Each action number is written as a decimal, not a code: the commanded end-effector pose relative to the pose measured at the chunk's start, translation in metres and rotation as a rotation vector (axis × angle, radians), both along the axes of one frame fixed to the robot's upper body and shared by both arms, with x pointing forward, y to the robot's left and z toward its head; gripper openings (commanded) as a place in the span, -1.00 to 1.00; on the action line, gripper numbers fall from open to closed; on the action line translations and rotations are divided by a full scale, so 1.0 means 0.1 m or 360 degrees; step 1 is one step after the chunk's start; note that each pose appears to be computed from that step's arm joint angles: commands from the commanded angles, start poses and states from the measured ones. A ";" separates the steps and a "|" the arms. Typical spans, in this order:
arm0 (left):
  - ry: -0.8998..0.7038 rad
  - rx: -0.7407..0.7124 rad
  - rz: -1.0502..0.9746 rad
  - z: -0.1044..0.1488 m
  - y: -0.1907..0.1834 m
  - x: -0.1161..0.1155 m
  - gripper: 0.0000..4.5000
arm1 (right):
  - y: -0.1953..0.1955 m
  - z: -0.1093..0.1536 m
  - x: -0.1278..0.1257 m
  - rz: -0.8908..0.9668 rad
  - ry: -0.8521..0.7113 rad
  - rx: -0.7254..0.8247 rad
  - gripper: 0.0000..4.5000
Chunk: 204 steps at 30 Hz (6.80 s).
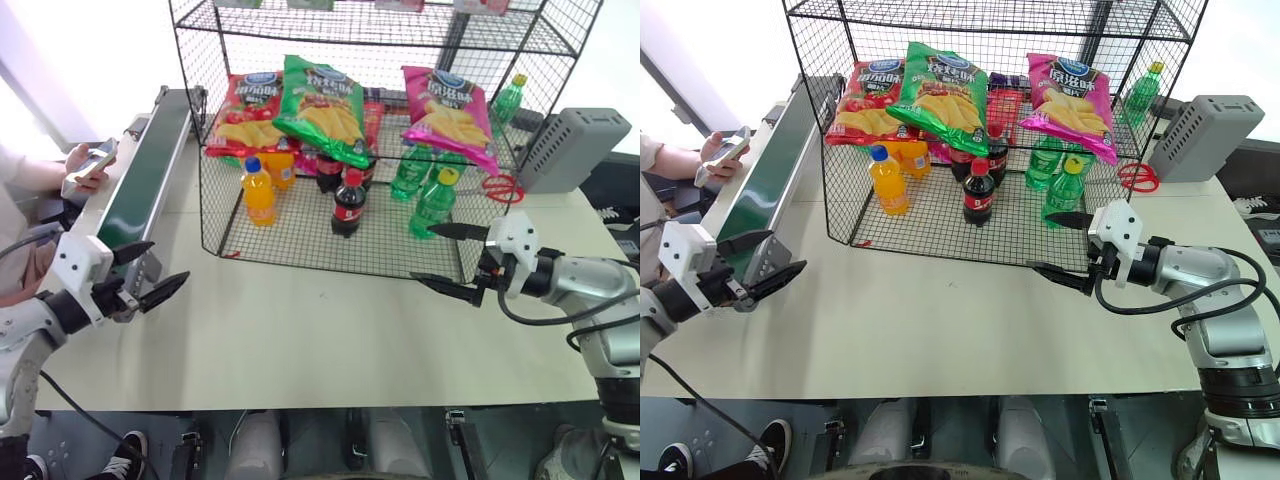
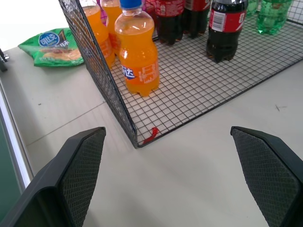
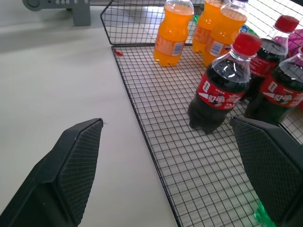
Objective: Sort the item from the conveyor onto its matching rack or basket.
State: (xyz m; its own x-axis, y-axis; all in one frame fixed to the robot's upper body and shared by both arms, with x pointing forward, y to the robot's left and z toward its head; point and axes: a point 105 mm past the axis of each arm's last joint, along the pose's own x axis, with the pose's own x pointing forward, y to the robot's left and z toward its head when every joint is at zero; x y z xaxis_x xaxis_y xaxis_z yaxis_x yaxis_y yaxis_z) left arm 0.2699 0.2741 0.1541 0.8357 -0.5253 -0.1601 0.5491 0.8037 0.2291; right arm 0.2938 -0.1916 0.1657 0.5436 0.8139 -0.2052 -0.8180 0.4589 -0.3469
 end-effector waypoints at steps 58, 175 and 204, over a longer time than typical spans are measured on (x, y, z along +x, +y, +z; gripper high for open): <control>-0.0064 0.0068 -0.0021 0.03 -0.06 0.00 1.00 | 0.00 0.07 0.16 0.0008 -0.0151 -0.0064 0.98; -0.0289 0.0888 0.0129 0.21 0.46 -0.56 1.00 | 1.22 0.04 -0.07 0.0643 0.0215 0.0415 0.98; -0.0359 0.1454 0.0288 -0.05 1.07 -0.45 1.00 | 1.23 -0.01 -0.16 0.0702 0.0207 0.0320 0.98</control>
